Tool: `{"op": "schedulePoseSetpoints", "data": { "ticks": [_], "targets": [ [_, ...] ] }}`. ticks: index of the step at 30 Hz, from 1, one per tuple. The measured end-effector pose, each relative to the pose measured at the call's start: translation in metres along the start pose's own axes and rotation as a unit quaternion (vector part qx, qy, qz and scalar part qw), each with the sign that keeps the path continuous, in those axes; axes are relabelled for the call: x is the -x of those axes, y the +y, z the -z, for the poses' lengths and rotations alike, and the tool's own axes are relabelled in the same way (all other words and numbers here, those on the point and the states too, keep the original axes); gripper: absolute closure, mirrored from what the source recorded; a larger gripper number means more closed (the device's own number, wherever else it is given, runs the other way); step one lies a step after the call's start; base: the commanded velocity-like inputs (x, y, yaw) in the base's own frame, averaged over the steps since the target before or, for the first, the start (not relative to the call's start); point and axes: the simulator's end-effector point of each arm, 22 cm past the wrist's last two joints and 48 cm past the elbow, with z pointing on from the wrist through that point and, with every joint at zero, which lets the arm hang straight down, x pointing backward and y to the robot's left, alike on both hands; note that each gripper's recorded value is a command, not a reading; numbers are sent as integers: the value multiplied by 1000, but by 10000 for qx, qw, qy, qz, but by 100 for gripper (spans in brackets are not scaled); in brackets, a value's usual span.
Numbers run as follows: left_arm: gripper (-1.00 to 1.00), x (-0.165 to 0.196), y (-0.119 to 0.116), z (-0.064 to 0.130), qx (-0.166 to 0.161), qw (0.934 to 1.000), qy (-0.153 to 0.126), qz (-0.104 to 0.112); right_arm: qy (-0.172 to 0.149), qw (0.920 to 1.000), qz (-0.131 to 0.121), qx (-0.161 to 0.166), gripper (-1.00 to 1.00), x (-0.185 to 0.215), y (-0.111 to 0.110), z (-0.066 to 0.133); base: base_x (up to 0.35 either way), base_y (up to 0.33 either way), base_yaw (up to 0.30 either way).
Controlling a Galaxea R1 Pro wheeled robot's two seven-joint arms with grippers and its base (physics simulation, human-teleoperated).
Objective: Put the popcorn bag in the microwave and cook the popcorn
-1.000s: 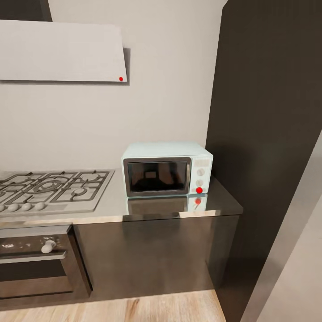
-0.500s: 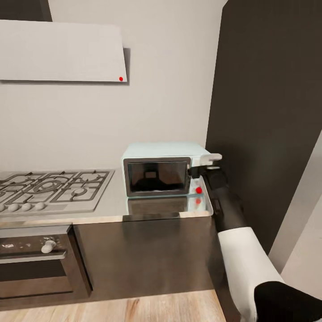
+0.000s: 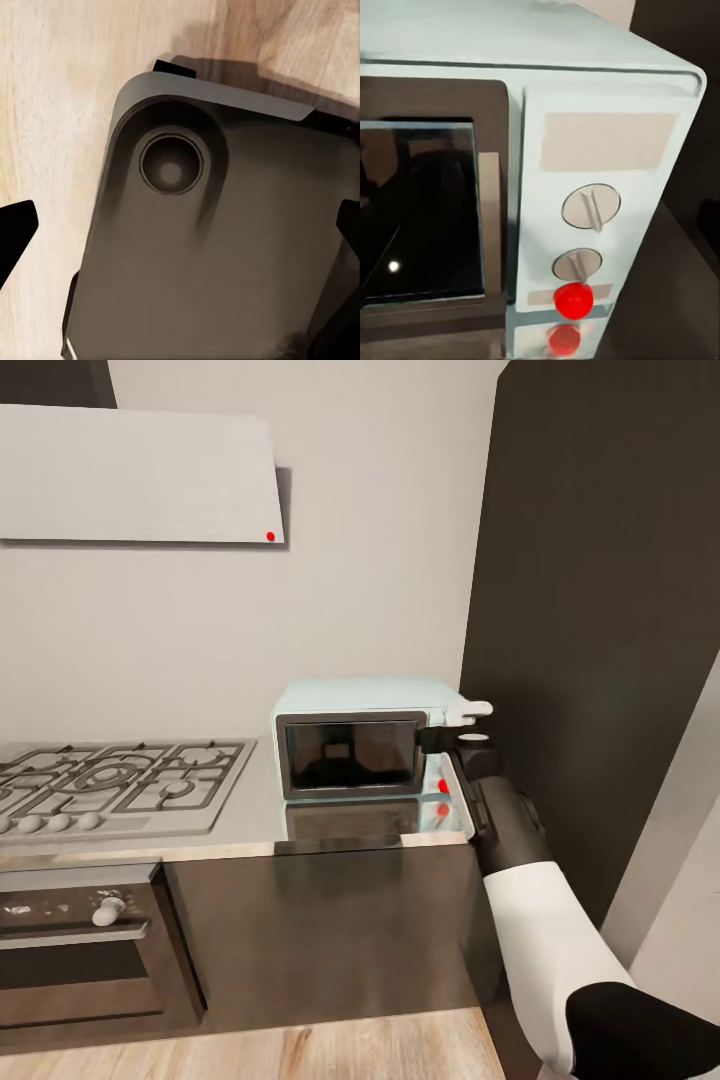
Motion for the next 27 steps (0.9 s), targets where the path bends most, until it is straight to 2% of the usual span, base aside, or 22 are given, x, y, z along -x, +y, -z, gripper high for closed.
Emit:
{"op": "schedulePoseSetpoints", "data": {
  "ticks": [2, 7, 17, 22, 23, 24, 27],
  "targets": [
    [-100, 0, 0, 0, 1, 10000, 5, 0, -47, 10000, -8, 66, -100, 5, 3, -1, 0, 0, 0],
    [-100, -1, 0, 0, 3, 10000, 12, 3, 64, 9999, 43, -71, -100, 3, -2, -5, 0, 0, 0],
    [-100, -1, 0, 0, 3, 10000, 12, -1, 59, 9997, 58, 214, -100, -8, 14, -14, 0, 0, 0],
    [-100, -1, 0, 0, 2, 10000, 11, -1, 56, 9997, 66, 229, -100, -13, 16, -18, 0, 0, 0],
    [-100, -1, 0, 0, 3, 10000, 12, 0, -24, 9996, 76, 288, -100, -40, 26, -36, 0, 0, 0],
    [-100, -1, 0, 0, 3, 10000, 13, -1, 68, 9995, 104, 295, -100, -50, 27, -39, 0, 0, 0],
    [-100, -1, 0, 0, 3, 10000, 14, -5, 77, 9995, 110, 298, -100, -52, 28, -40, 0, 0, 0]
  ]
}}
